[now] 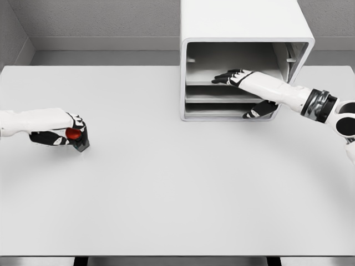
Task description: Slide open multi-storey tabletop storage cabinets and put open load switch and slide close multi-storey tabletop storage cabinets
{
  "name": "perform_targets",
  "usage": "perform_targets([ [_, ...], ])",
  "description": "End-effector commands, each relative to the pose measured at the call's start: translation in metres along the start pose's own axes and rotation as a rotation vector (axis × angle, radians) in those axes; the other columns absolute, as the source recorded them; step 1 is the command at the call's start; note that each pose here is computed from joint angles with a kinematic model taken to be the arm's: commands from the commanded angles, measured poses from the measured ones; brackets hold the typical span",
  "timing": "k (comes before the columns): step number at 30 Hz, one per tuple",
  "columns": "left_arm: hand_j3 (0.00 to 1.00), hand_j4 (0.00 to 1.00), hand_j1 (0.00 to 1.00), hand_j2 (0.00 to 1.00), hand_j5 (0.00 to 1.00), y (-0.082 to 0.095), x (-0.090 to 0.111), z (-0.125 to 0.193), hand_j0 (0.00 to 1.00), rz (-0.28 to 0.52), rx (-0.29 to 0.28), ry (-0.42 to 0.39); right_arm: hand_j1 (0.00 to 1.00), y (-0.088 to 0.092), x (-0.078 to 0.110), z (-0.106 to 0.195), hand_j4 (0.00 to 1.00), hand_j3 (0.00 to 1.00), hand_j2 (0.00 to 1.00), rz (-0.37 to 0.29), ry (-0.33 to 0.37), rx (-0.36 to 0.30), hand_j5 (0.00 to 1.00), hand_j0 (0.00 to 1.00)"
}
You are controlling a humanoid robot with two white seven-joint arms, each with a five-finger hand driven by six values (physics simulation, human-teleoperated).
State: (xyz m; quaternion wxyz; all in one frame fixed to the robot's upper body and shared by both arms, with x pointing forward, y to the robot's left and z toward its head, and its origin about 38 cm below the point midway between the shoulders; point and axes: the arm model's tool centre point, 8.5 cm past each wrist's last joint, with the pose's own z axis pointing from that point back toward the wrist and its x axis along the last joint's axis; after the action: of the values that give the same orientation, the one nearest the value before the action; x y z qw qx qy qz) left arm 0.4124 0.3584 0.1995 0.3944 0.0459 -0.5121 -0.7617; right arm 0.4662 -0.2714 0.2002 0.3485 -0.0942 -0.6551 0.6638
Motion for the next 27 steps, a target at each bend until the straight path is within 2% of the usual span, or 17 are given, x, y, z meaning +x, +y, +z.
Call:
perform_targets([
  [1,0.42,0.42,0.42,0.42,0.42,0.003,0.002,-0.001,0.42,-0.002,0.008,-0.009,1.00,0.000,0.001,0.001,1.00,1.00,1.00,0.013,-0.004,0.011,1.00,1.00],
  [5,0.42,0.42,0.42,0.42,0.42,0.019,0.006,-0.002,0.42,-0.028,0.032,-0.017,1.00,-0.010,0.010,0.007,1.00,1.00,1.00,0.050,-0.024,0.009,1.00,1.00],
  [13,0.42,0.42,0.42,0.42,0.42,0.048,0.019,-0.015,0.42,-0.079,0.075,-0.060,1.00,-0.010,0.021,0.018,1.00,1.00,1.00,0.077,-0.048,0.018,1.00,1.00],
  [18,0.42,0.42,0.42,0.42,0.42,0.065,0.035,-0.028,0.42,-0.116,0.096,-0.111,1.00,-0.009,0.028,0.028,1.00,1.00,1.00,0.073,-0.063,0.023,1.00,1.00],
  [27,0.42,0.42,0.42,0.42,0.42,0.081,0.057,-0.038,0.42,-0.163,0.112,-0.174,1.00,-0.013,0.042,0.045,1.00,1.00,1.00,0.102,-0.089,0.043,1.00,1.00],
])
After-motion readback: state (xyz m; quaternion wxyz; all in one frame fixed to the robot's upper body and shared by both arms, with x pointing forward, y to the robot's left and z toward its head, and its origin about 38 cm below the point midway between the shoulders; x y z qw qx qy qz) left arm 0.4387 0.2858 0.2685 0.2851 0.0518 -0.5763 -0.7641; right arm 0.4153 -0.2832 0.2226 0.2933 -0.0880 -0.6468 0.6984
